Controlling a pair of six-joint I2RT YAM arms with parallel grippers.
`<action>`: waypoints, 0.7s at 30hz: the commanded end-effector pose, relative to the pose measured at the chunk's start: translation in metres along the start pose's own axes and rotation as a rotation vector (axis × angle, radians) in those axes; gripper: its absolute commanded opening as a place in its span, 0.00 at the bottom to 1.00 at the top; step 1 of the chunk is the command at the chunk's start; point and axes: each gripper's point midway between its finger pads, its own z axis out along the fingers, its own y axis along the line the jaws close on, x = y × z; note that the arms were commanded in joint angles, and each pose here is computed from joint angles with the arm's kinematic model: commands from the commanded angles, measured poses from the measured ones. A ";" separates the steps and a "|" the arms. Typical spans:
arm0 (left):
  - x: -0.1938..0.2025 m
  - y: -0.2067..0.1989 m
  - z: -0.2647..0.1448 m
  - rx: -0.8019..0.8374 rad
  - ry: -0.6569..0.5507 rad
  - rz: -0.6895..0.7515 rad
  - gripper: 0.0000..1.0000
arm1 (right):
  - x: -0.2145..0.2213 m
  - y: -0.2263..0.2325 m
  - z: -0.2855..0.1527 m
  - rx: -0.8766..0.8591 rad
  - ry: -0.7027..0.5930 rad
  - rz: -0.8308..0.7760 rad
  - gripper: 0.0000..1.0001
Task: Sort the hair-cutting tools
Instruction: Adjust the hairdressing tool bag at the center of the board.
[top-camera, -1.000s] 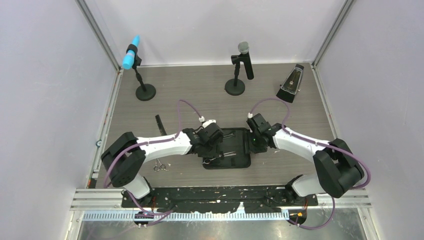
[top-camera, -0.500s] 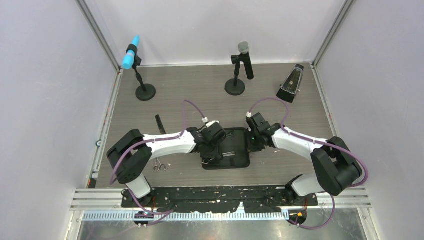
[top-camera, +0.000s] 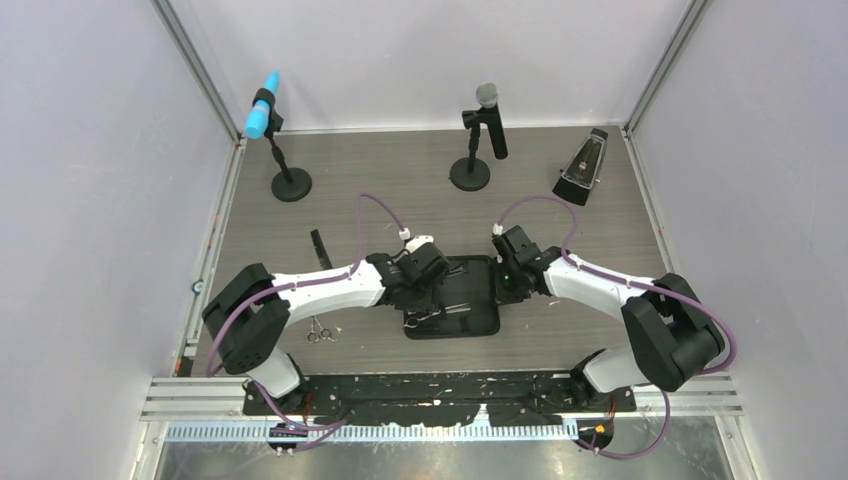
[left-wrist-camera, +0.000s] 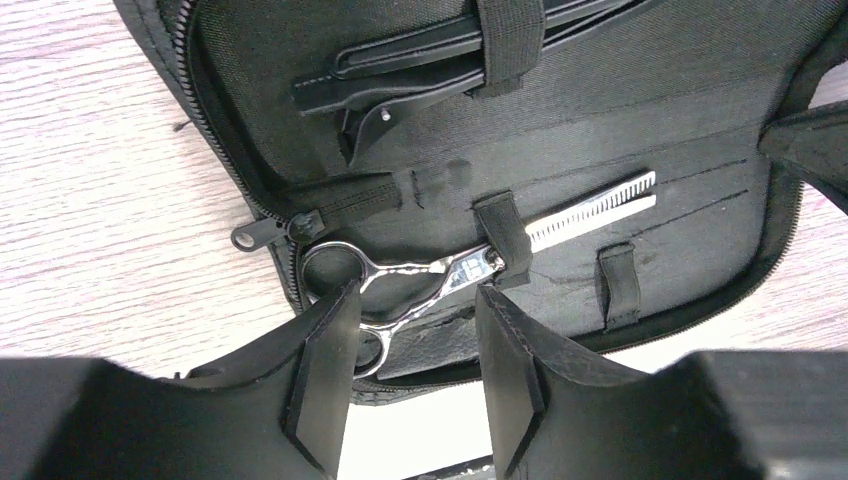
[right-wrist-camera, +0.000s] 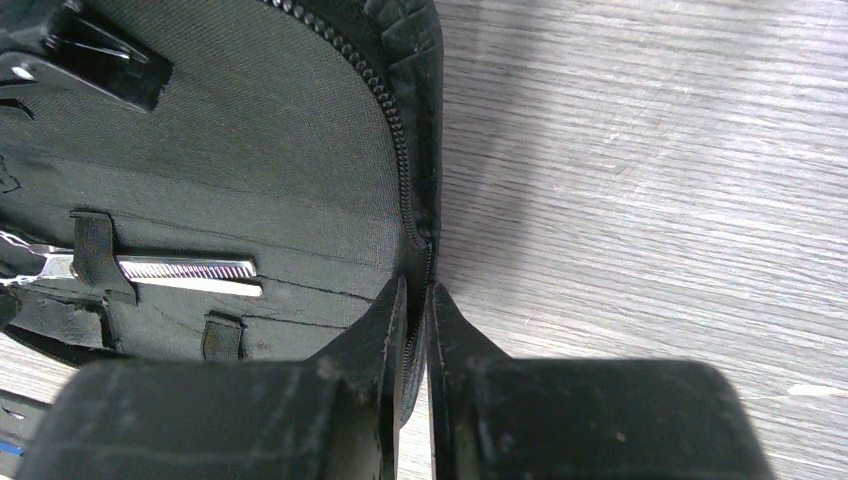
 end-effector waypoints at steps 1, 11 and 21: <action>-0.014 0.000 -0.003 -0.014 -0.036 0.002 0.49 | 0.017 -0.001 0.012 -0.009 0.050 -0.015 0.07; -0.005 0.003 0.018 -0.037 0.012 -0.001 0.49 | 0.018 -0.001 0.012 -0.016 0.052 -0.016 0.06; -0.005 -0.041 0.018 0.114 0.043 0.034 0.47 | 0.018 0.010 0.012 -0.068 0.054 -0.021 0.05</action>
